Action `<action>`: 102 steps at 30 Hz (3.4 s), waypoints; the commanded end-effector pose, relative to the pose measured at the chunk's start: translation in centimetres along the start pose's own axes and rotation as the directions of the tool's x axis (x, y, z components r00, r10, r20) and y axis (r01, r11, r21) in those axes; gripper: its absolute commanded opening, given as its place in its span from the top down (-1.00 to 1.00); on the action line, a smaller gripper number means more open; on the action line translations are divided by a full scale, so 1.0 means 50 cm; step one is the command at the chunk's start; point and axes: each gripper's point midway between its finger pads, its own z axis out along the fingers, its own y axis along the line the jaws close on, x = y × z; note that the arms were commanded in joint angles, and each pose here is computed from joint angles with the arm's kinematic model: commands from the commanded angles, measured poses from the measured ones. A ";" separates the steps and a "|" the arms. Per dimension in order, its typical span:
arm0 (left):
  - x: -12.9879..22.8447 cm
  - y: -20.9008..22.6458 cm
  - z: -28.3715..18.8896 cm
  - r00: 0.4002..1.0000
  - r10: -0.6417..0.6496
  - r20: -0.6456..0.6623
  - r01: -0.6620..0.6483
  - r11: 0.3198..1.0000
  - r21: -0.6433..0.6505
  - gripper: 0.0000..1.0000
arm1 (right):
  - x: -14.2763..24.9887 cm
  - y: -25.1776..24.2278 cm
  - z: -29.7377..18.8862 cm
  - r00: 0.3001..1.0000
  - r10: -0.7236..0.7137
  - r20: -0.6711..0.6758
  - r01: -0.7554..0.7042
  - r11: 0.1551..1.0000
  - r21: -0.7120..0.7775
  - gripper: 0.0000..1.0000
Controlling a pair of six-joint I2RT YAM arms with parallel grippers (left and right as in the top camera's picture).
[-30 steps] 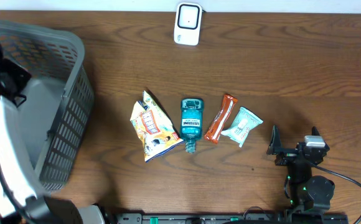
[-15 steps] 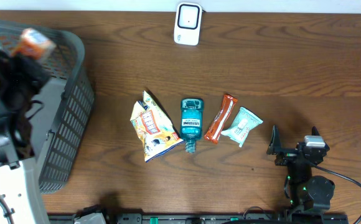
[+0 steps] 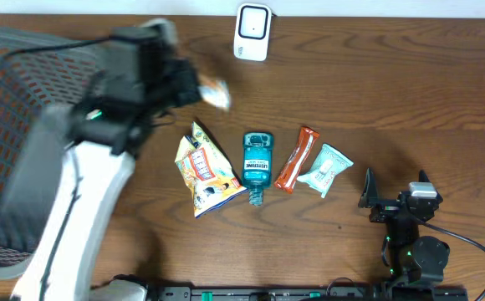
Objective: Scan the item barcode
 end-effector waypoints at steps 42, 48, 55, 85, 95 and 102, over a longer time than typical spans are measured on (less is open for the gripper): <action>-0.197 -0.160 -0.230 0.608 0.648 0.460 -0.427 0.754 -0.499 -0.98 | 0.001 0.002 0.000 1.000 0.013 0.000 -0.013 1.000 -0.003 -0.98; -0.197 -0.139 -0.350 0.567 0.644 0.513 -0.395 0.759 -0.517 -0.97 | 0.001 0.002 0.000 1.000 0.013 0.000 -0.013 1.000 -0.003 -0.99; -0.177 -0.115 -0.442 0.534 0.609 0.586 -0.363 0.792 -0.491 -0.97 | 0.001 0.002 0.000 1.000 0.013 0.000 -0.013 1.000 -0.003 -0.99; 0.029 0.001 -0.731 0.332 0.321 0.887 -0.291 0.929 -0.228 -0.96 | 0.001 0.002 0.000 1.000 0.013 0.000 -0.013 1.000 -0.003 -0.98; 0.115 -0.002 -0.787 0.268 0.330 0.905 -0.278 0.926 -0.255 -0.96 | 0.001 0.002 0.000 1.000 0.013 0.000 -0.013 1.000 -0.003 -0.99; 0.163 -0.017 -0.829 0.201 0.311 0.929 -0.319 0.917 -0.238 -0.96 | 0.001 0.002 0.000 1.000 0.013 0.000 -0.013 1.000 -0.003 -0.99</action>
